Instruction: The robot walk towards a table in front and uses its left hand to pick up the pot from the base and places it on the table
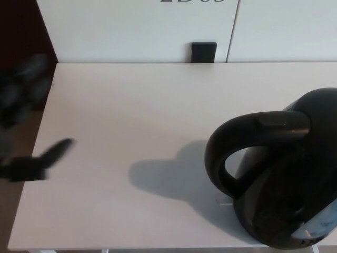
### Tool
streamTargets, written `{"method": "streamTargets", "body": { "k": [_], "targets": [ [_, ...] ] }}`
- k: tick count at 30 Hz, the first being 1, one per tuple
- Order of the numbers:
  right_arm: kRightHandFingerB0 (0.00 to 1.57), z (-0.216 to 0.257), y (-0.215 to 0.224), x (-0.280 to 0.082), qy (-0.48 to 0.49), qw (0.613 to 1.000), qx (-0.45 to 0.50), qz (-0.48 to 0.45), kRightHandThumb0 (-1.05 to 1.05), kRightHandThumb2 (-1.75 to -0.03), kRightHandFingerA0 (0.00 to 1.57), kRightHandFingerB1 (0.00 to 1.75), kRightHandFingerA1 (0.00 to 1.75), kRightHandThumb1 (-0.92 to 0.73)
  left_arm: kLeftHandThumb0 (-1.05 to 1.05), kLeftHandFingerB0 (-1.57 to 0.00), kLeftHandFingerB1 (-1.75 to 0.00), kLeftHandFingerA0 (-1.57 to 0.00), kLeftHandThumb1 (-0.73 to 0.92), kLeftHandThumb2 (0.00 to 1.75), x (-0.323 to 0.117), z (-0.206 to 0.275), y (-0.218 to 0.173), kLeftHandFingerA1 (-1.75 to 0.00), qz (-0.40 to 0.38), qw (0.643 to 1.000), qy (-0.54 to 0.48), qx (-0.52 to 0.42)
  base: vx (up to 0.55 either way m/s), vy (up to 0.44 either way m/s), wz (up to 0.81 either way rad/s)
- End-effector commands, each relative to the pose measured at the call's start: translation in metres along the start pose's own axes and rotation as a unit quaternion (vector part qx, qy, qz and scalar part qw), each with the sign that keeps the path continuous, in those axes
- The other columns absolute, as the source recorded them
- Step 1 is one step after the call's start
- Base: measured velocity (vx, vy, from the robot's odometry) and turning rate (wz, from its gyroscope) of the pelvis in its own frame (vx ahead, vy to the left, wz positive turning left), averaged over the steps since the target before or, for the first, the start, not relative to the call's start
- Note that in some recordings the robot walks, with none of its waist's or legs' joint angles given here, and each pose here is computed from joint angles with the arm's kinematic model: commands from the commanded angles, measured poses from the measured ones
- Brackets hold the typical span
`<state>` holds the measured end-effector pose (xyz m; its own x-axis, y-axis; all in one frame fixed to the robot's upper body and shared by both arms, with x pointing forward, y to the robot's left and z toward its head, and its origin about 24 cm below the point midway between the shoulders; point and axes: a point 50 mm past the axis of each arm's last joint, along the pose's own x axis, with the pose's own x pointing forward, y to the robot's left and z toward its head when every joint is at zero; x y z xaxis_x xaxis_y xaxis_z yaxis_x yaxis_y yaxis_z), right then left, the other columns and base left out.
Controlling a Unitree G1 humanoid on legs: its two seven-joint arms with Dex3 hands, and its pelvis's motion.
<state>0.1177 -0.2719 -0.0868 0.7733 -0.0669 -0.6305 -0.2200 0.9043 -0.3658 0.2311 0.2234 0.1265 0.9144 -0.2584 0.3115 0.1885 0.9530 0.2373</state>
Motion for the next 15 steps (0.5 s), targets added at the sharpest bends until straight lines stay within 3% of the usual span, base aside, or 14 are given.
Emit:
{"method": "streamTargets", "body": {
  "k": [1, 10, 15],
  "targets": [
    [0.41, 0.002, -0.002, 0.003, 0.013, 1.000, -0.017, 0.002, -0.32, -0.57, 0.45, 0.39, 0.41, -0.60, -0.19, -0.09, -0.50, -0.10, 0.25, 0.82, 0.038, 0.008, -0.094, -0.50, -0.198, 0.978, 0.067, -0.009, 0.00, 0.000, 0.00],
    [0.42, 0.005, -0.001, 0.003, 0.012, 0.999, -0.034, 0.004, -0.36, -0.57, 0.44, 0.39, 0.41, -0.60, -0.19, -0.07, -0.49, -0.07, 0.25, 0.82, 0.043, 0.005, -0.111, -0.50, -0.219, 0.971, 0.090, -0.027, 0.00, 0.000, 0.00],
    [0.46, 0.006, 0.000, 0.006, 0.006, 0.999, -0.039, 0.000, -0.34, -0.57, 0.52, 0.40, 0.46, -0.58, -0.21, -0.09, -0.50, -0.09, 0.21, 0.80, 0.044, 0.000, -0.130, -0.50, -0.235, 0.967, 0.097, -0.010, 0.00, 0.000, 0.00]
  ]
}}
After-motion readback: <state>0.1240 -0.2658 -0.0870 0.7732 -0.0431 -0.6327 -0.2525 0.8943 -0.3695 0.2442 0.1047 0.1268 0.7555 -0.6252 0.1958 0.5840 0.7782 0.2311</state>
